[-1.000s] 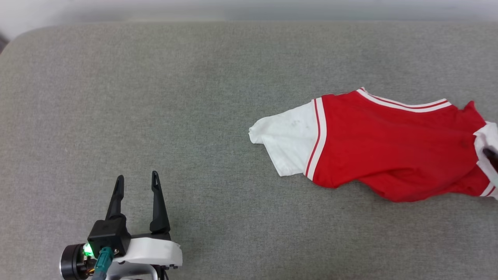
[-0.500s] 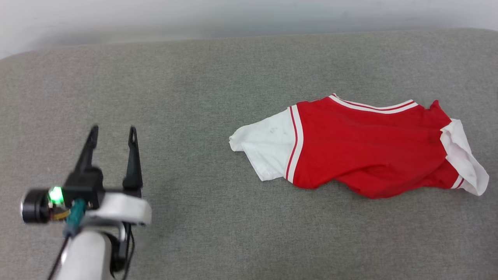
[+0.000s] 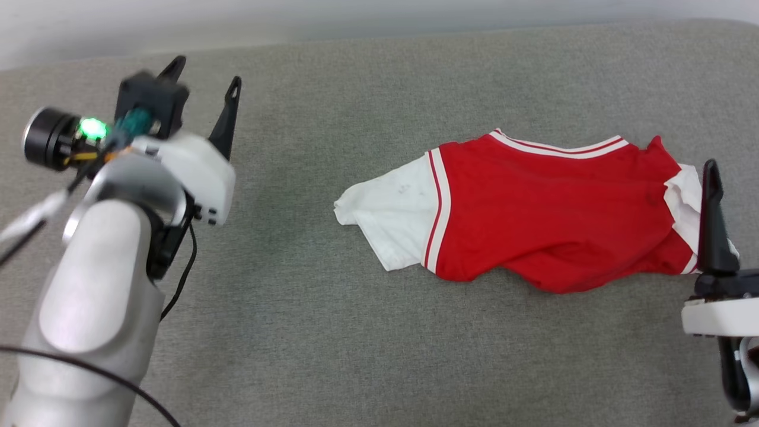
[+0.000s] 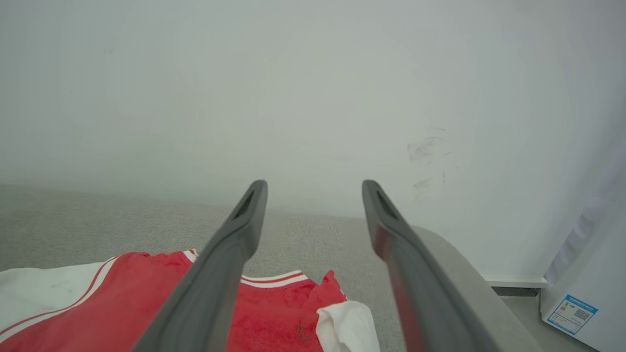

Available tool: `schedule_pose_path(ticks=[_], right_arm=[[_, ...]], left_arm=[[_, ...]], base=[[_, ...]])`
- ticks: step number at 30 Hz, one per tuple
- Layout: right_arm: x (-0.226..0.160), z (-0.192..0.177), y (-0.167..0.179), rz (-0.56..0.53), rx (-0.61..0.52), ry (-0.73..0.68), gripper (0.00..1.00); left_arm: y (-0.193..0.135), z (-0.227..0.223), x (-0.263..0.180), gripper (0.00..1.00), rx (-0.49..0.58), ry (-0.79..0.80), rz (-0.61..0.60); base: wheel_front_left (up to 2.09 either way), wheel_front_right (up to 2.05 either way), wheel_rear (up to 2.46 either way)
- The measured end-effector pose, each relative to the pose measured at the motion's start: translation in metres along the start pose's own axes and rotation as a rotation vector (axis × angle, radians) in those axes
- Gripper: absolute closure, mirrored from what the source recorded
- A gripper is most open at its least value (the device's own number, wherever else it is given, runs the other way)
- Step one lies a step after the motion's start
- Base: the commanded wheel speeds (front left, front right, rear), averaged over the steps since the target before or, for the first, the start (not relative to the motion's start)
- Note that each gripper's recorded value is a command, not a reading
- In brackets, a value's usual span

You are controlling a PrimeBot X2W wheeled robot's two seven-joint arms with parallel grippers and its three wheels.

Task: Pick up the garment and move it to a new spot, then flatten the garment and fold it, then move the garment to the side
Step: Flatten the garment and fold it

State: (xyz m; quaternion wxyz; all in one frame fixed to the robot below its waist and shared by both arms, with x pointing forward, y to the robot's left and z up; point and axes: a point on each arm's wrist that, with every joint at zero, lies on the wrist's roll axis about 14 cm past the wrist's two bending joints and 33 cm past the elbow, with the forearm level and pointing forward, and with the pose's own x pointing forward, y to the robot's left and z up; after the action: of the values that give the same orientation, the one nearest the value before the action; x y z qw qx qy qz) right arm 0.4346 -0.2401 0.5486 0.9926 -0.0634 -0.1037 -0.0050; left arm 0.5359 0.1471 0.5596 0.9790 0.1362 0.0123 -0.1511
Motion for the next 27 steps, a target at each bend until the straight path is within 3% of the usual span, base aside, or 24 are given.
schedule_pose_path(ticks=[8, 12, 20, 27], right_arm=[[-0.009, -0.013, 0.010, 0.000, 0.009, 0.032, 0.00], [-0.007, -0.017, 0.010, 0.002, 0.005, 0.040, 0.00], [0.000, -0.030, 0.010, 0.011, -0.015, 0.064, 0.00], [0.007, -0.039, 0.012, 0.016, -0.021, 0.079, 0.00]], left_arm=[[-0.063, -0.031, 0.025, 0.00, 0.051, 0.331, -0.304], [-0.092, -0.050, 0.024, 0.00, 0.023, 0.509, -0.446], [-0.124, -0.082, 0.022, 0.00, 0.056, 0.785, -0.633], [-0.143, -0.126, 0.012, 0.00, 0.158, 0.968, -0.725]], base=[[0.00, 0.00, 0.00], [0.00, 0.00, 0.00], [0.00, 0.00, 0.00], [0.00, 0.00, 0.00]])
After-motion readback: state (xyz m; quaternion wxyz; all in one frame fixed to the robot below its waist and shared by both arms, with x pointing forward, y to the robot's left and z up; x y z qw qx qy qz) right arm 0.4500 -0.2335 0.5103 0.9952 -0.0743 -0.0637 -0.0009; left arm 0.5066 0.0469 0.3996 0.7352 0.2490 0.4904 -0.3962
